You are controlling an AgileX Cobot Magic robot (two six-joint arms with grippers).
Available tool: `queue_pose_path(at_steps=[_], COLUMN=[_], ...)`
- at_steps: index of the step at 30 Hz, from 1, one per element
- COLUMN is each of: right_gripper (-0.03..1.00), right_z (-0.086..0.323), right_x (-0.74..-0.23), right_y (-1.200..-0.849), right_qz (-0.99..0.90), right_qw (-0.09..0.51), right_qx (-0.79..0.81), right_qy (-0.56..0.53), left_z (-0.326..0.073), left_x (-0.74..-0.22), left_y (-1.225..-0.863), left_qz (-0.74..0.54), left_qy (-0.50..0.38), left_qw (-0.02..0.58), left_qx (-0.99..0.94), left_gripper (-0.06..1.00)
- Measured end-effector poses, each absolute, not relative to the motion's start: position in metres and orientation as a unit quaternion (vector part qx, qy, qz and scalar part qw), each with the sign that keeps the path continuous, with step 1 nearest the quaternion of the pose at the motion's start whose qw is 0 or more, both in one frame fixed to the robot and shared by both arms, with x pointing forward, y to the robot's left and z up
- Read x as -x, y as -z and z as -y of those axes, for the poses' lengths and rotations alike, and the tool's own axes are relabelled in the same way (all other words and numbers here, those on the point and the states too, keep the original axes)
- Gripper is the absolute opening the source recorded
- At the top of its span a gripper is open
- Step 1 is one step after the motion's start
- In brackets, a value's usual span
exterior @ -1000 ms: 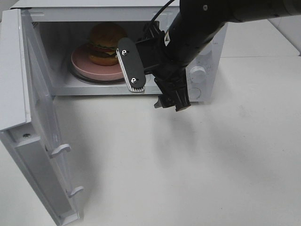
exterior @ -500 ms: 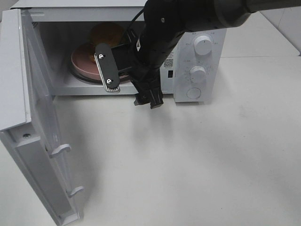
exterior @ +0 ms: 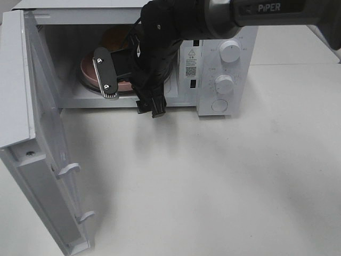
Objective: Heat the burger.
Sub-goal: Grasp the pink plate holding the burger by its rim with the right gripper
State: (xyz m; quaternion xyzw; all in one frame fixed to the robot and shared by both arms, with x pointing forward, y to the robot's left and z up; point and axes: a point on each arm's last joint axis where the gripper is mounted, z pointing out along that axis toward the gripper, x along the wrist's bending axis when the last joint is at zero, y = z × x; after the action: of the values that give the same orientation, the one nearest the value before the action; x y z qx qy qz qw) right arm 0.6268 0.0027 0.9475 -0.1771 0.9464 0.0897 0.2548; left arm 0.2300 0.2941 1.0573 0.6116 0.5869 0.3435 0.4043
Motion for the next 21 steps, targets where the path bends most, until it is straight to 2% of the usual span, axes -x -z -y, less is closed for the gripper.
queue_pose_path(at_steps=[21], right_gripper=[0.84], right_z=[-0.029], right_x=[-0.659], right_y=[-0.931], right_qz=[-0.944], right_qw=[0.273], right_qx=[0.149], right_qy=[-0.111], left_z=[-0.294], left_x=[-0.230], left_y=[-1.057], left_qz=[-0.587], left_qy=[-0.344], left_qw=[0.404], left_qx=[-0.612], left_gripper=[0.84])
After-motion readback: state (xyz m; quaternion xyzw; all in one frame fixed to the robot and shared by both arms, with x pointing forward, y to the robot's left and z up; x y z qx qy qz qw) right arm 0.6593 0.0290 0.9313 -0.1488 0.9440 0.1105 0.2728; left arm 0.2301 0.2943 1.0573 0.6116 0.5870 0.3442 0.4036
